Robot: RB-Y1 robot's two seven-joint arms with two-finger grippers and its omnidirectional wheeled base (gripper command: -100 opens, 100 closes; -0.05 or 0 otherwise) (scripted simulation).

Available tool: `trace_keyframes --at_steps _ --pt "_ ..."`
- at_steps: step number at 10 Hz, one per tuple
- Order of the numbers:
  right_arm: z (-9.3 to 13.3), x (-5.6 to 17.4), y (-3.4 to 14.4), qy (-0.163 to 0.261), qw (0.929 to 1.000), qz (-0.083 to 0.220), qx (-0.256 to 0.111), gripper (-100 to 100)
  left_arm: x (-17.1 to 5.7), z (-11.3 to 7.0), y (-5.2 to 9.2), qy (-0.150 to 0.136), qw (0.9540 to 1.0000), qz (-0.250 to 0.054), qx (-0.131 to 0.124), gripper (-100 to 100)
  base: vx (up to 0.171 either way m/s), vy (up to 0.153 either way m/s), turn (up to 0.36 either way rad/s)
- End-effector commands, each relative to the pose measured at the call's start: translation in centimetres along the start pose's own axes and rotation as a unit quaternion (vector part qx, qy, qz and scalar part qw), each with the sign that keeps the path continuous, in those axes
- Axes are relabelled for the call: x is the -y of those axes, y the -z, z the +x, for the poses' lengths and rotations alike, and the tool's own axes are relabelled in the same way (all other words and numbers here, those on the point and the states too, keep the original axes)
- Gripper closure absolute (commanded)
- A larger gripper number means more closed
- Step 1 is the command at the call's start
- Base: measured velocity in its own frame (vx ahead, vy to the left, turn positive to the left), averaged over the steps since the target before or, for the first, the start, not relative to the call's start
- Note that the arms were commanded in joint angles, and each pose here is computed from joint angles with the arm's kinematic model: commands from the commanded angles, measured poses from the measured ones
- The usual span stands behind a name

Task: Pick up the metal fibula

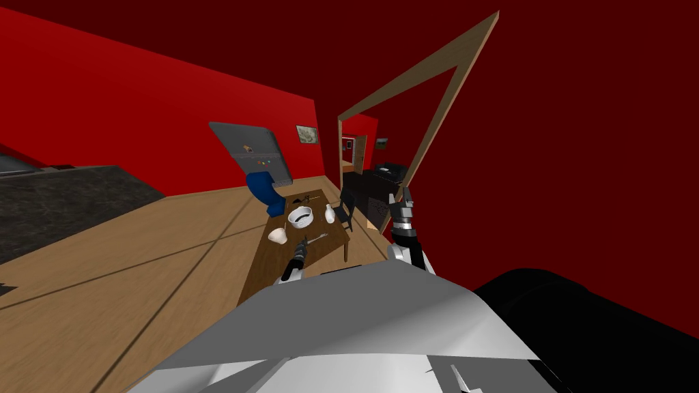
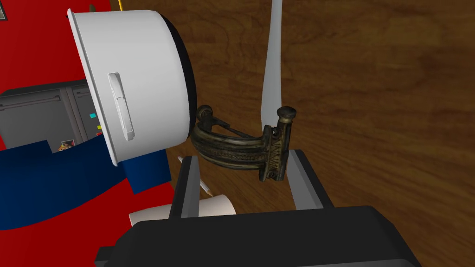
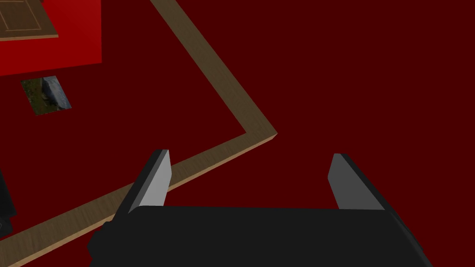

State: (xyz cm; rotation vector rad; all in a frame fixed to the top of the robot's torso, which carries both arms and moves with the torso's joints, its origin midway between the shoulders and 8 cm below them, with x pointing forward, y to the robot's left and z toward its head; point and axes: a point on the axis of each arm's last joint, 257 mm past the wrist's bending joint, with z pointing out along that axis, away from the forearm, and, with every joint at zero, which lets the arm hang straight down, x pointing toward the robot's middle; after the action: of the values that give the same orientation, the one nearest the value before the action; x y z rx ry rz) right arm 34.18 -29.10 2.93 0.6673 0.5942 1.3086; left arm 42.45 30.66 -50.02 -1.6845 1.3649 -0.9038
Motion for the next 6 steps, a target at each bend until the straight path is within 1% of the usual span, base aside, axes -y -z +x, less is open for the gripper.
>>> trace_keyframes --at_steps 1,2,3,4,5,6 --pt "0.00 0.00 0.00 0.000 1.0000 0.000 0.000 0 0.00 0.00 0.00 0.000 1.0000 0.000 0.000 100 0.000 0.000 0.000" --pt "0.00 0.00 0.00 0.000 1.0000 0.000 0.000 0 0.00 0.00 0.00 0.000 1.0000 0.000 0.000 100 0.000 0.000 0.000" --pt "0.00 0.00 0.00 0.000 1.0000 0.000 0.000 0 0.00 0.00 0.00 0.000 1.0000 0.000 0.000 0 0.000 0.000 0.000" --pt "0.00 0.00 0.00 0.000 1.0000 0.000 0.000 0 0.58 0.02 -0.32 -0.001 1.0000 -0.002 -0.001 100 -0.086 -0.032 0.022" --pt "0.00 0.00 0.00 0.000 1.0000 0.000 0.000 0 0.53 0.00 -0.25 -0.001 1.0000 0.001 -0.001 100 -0.054 -0.021 0.007" --pt "0.00 0.00 0.00 0.000 1.0000 0.000 0.000 0 0.52 0.00 -0.27 -0.001 1.0000 0.000 -0.001 0 -0.007 -0.003 0.000"
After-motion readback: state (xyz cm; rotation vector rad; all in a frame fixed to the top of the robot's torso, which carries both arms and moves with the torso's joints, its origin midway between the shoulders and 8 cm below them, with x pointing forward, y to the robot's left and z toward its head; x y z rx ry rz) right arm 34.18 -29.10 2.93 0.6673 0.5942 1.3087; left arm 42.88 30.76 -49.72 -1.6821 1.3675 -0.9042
